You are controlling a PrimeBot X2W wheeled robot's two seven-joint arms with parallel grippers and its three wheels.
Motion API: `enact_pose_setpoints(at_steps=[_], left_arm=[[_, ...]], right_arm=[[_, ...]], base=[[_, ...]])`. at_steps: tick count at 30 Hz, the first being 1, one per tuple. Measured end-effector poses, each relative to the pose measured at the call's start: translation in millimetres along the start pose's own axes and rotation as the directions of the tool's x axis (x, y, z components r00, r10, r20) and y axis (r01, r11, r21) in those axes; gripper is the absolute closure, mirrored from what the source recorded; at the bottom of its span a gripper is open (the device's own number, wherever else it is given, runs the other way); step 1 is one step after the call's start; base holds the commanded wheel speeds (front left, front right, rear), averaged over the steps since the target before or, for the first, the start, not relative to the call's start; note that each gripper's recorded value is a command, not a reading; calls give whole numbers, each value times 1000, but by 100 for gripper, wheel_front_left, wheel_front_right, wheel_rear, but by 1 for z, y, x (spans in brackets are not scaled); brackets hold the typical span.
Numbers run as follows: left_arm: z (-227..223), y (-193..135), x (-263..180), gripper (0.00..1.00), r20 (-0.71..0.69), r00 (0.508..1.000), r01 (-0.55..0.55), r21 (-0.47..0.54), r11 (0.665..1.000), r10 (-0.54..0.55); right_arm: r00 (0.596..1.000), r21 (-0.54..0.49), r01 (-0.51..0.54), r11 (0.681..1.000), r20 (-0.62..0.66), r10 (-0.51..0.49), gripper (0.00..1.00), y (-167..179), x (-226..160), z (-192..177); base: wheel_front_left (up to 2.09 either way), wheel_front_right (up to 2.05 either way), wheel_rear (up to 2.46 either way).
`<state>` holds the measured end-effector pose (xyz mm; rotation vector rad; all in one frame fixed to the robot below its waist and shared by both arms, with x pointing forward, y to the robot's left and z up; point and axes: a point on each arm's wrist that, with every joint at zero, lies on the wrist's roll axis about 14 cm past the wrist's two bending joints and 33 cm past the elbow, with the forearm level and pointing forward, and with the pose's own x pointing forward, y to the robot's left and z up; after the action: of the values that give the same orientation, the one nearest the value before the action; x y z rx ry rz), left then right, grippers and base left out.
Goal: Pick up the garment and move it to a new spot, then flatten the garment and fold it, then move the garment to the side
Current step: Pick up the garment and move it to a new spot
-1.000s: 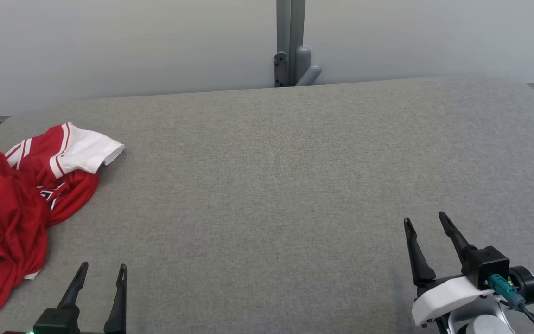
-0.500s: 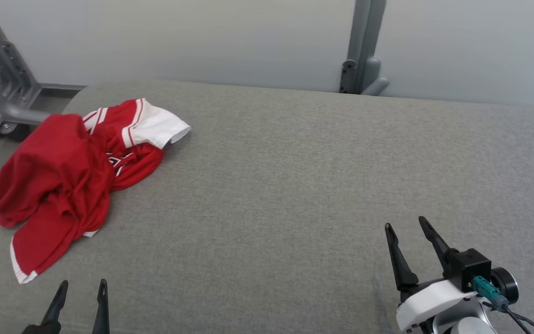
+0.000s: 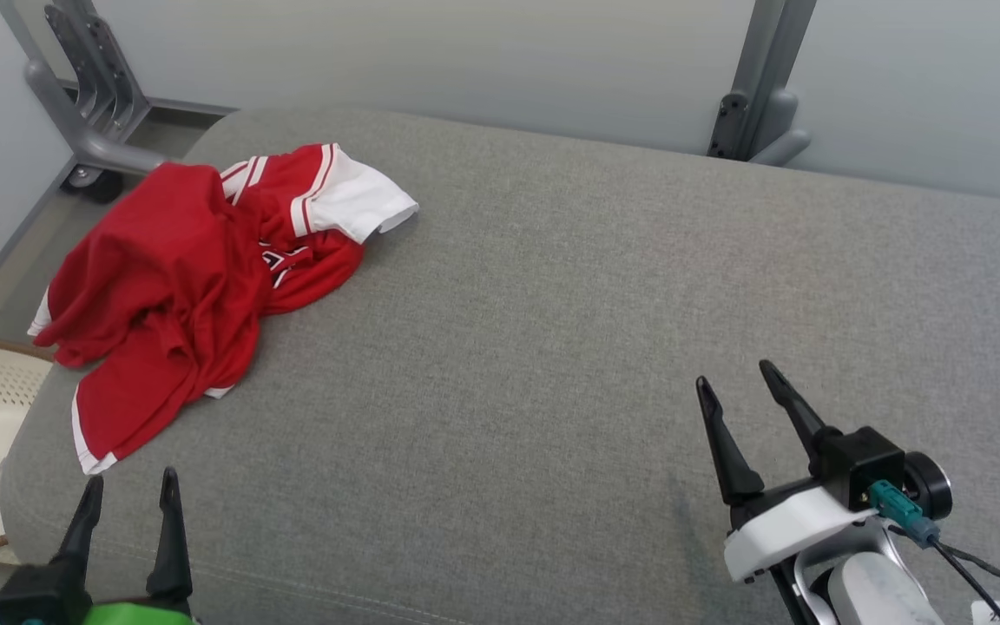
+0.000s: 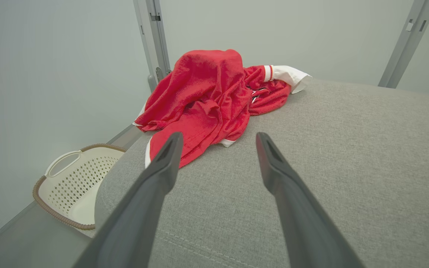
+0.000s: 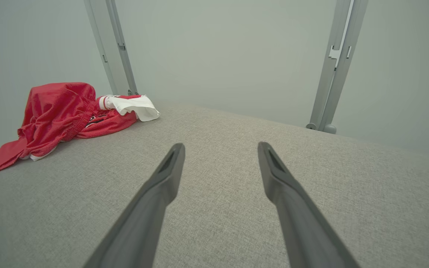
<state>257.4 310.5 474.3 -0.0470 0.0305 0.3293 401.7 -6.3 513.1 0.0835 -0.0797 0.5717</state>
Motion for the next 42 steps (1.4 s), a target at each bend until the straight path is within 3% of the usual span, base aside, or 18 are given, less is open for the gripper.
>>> enact_pose_setpoints(at_steps=[7,16,25,26,28,32,35,42], left_arm=[[16,-12,83,0,24,1000,19,-85,996,-17],[-6,-17,179,0,-105,993,38,-81,996,-46],[-67,-3,211,0,-317,948,-85,-127,988,41],[-74,-7,212,11,-342,939,-72,-113,991,29],[-81,-14,215,100,-360,933,-70,-121,990,22],[-79,-21,218,100,-339,941,-63,-151,987,9],[-65,-20,220,100,-296,955,-24,-112,993,-11],[26,-16,228,100,-53,996,64,-83,994,-68]], right_arm=[[1000,-28,-20,999,-8,20,0,-22,33,-15],[992,15,-14,1000,-126,16,0,-42,43,-78],[982,46,-36,998,-181,44,0,-42,47,-111],[982,45,-33,998,-183,41,0,-43,46,-112],[982,41,-24,999,-186,31,0,-48,45,-112],[982,36,-1,999,-188,7,0,-55,41,-111],[980,43,20,999,-200,-11,0,-56,33,-112],[985,89,33,995,-171,-17,0,-39,27,-92]], base=[[0,0,0],[0,0,0],[0,0,0],[0,0,0],[0,0,0],[0,0,0],[0,0,0],[0,0,0]])
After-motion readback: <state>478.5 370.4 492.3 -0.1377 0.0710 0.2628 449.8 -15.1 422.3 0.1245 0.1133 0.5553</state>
